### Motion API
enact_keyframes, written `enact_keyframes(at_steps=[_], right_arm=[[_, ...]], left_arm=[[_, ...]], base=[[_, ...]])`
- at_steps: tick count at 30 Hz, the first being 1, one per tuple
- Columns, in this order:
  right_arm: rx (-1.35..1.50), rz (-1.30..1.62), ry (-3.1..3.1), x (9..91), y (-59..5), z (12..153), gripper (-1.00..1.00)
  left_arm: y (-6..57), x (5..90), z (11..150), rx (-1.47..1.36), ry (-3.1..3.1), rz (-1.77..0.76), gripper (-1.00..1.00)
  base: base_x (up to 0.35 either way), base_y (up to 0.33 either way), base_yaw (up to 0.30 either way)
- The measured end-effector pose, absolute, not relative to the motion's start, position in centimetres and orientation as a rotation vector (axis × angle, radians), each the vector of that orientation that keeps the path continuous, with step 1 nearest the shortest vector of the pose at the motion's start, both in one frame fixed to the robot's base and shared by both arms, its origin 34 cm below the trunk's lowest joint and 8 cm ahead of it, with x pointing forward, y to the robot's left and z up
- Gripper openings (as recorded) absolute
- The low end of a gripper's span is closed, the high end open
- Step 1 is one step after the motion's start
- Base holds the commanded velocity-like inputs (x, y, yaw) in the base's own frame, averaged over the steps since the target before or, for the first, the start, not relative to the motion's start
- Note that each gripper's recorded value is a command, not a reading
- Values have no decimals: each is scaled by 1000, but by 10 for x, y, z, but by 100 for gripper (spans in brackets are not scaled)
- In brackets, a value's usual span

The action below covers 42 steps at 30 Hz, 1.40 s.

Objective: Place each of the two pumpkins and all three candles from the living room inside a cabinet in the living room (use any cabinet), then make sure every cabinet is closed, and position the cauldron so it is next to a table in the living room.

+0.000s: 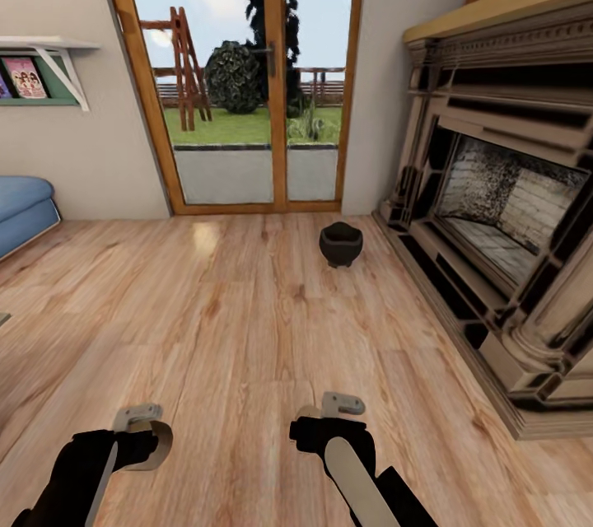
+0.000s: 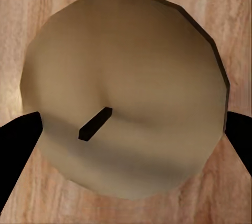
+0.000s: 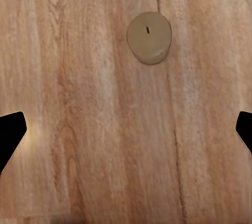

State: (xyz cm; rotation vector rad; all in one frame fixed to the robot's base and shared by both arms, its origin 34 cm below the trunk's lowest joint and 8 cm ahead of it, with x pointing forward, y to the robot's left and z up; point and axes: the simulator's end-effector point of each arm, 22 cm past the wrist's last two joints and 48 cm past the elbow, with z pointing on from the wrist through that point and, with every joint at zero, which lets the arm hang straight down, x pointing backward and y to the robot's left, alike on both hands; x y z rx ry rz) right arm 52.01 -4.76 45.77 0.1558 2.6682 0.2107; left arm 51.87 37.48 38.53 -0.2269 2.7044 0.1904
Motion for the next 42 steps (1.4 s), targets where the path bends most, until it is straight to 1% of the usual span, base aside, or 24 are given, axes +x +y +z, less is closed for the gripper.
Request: enact_keyframes(at_steps=[11,21,28,42], right_arm=[[156,209,2670,520,-48,457,100],[154,203,2675,519,-49,455,100],[158,200,2680,518,-49,452,100],[148,127,2747,495,-58,391,100]], left_arm=[[374,519,385,-226,2705,189,-100],[375,519,385,-227,2704,190,-100],[373,520,387,-227,2698,187,-100],[380,520,371,-246,2662,193,-100]], base=[[312,0,0],[240,0,0],[37,0,0],[1,0,0]])
